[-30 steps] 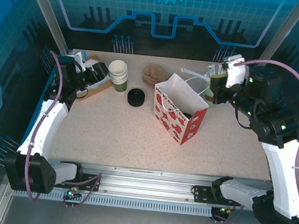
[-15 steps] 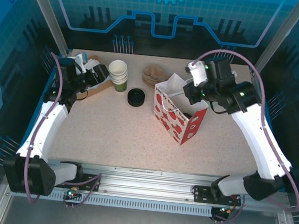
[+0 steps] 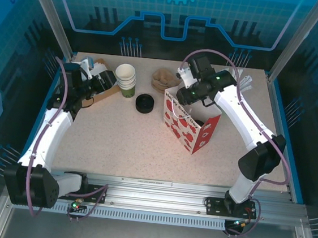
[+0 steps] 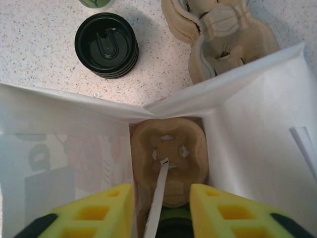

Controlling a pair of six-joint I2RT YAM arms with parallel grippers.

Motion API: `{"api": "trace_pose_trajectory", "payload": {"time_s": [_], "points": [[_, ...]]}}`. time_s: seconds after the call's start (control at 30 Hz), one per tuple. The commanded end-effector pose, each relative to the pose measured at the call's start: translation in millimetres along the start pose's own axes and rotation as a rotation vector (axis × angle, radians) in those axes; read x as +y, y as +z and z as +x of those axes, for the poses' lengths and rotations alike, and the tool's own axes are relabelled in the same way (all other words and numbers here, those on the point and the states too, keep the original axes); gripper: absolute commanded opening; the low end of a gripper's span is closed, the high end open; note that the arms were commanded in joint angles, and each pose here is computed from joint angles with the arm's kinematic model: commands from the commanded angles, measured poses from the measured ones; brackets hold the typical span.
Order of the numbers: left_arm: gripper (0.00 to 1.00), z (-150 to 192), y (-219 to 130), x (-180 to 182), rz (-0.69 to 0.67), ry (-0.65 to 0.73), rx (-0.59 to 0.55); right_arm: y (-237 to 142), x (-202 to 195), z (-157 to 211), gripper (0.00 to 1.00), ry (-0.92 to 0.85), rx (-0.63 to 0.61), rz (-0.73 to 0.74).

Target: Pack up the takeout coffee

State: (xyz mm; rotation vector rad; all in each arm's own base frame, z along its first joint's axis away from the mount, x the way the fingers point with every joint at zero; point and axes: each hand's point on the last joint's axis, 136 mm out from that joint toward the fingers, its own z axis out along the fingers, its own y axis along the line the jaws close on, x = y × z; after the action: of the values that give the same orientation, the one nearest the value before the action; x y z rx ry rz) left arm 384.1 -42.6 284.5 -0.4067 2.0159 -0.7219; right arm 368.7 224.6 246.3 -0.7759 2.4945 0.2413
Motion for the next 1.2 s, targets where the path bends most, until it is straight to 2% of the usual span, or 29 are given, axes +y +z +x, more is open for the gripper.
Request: {"api": "trace_pose_trajectory", "payload": {"time_s": [0.0,0.2,0.3,0.4,0.47,0.53,0.7,0.87,1.03,1.17], "points": [[0.74,2,3,-1,0.008,0.024,-0.003,-39,3,-20,0.42,-0.021,-0.111,0.01],[0.74,1,6,6,-0.015,0.024,-0.022,-100,8,-32,0.55,-0.026,-0.275,-0.001],[0.75,0,6,13,-0.047,0.028,-0.041,-131,15,-36,0.63,-0.029,-0.418,-0.026],[0.77,-3,4,29,-0.12,0.036,-0.082,-159,35,-38,0.8,-0.055,-0.603,-0.118],[0.78,-9,6,46,-0.185,0.034,-0.116,-174,60,-39,0.86,-0.116,-0.73,-0.235],[0.79,-15,10,69,-0.248,0.005,-0.127,-181,77,-38,0.91,-0.173,-0.791,-0.297],[0.79,-32,33,131,-0.421,-0.06,-0.088,-177,83,-43,0.93,-0.206,-0.795,-0.268],[0.8,-38,69,192,-0.594,-0.075,0.022,-167,81,-45,0.93,-0.206,-0.777,-0.252],[0.82,-28,101,232,-0.691,-0.059,0.145,-163,77,-43,0.94,-0.208,-0.771,-0.229],[0.86,-21,118,252,-0.729,-0.054,0.192,-161,76,-42,0.94,-0.205,-0.764,-0.221]]}}
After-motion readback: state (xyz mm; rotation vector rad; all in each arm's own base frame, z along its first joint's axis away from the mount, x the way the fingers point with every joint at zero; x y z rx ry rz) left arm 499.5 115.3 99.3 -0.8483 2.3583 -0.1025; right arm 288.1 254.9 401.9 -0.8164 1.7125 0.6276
